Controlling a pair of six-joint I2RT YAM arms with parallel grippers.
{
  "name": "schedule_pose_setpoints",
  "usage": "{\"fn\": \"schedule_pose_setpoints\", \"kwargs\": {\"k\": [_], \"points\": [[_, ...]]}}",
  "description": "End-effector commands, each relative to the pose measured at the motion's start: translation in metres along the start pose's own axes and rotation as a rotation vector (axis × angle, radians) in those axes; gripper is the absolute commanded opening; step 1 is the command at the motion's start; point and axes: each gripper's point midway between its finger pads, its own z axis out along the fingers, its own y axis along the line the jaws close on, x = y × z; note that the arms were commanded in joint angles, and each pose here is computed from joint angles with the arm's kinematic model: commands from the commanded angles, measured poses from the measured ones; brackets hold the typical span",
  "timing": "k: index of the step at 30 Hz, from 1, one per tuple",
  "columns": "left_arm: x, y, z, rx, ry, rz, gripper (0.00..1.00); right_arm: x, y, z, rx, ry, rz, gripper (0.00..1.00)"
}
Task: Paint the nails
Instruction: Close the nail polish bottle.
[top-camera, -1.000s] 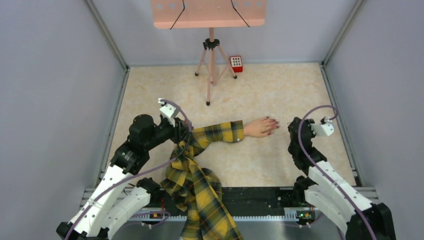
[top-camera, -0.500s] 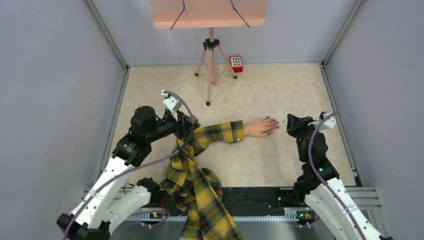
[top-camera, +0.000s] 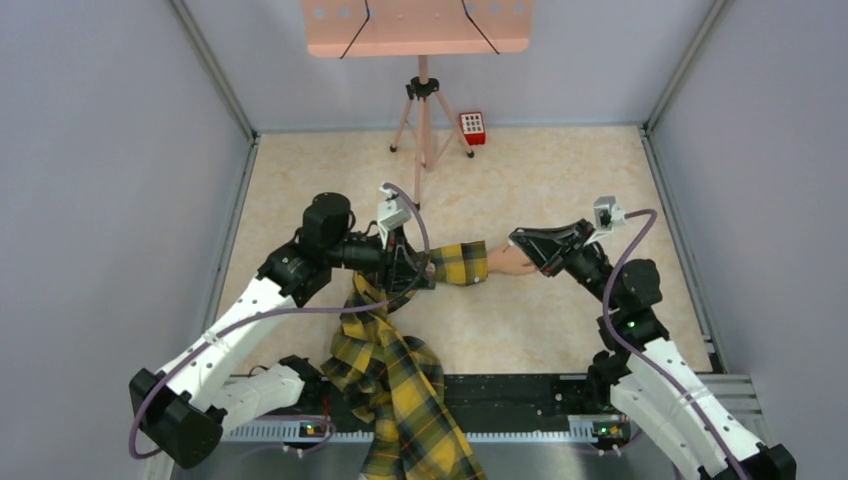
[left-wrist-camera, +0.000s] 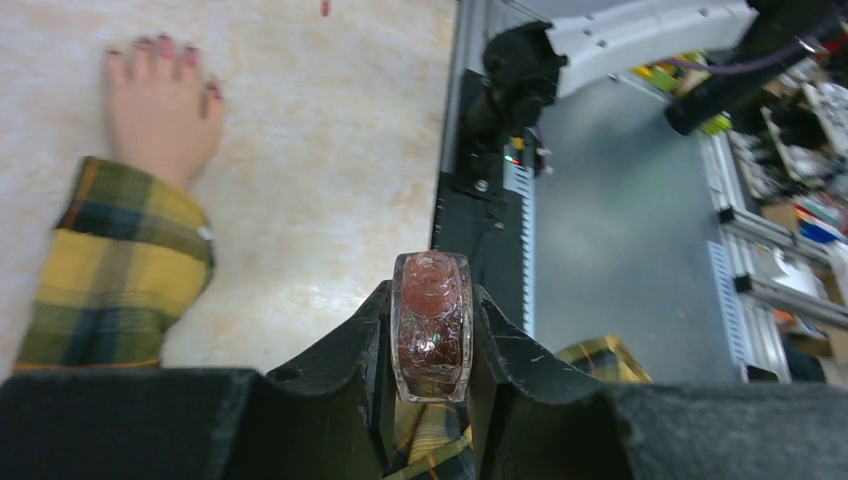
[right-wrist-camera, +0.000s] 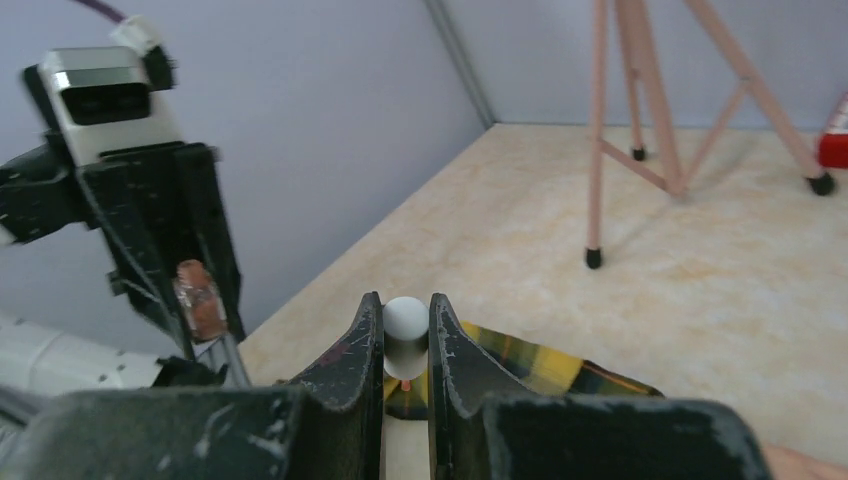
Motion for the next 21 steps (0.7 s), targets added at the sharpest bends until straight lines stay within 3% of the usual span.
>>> {"fn": "schedule_pose_setpoints", "kwargs": {"k": [1, 10, 21], "points": [[0.010, -0.040, 0.007, 0.245, 0.052, 0.046, 0.00, -0.027, 0.083, 0.004, -0.372, -0.038, -0.073, 0.00], [0.022, -0.052, 0.004, 0.247, 0.078, 0.081, 0.00, -0.023, 0.157, 0.010, -0.668, -0.031, -0.033, 0.00], [0.027, -0.046, 0.002, 0.170, 0.094, 0.131, 0.00, -0.016, 0.191, 0.029, -0.761, -0.022, 0.000, 0.00]]}}
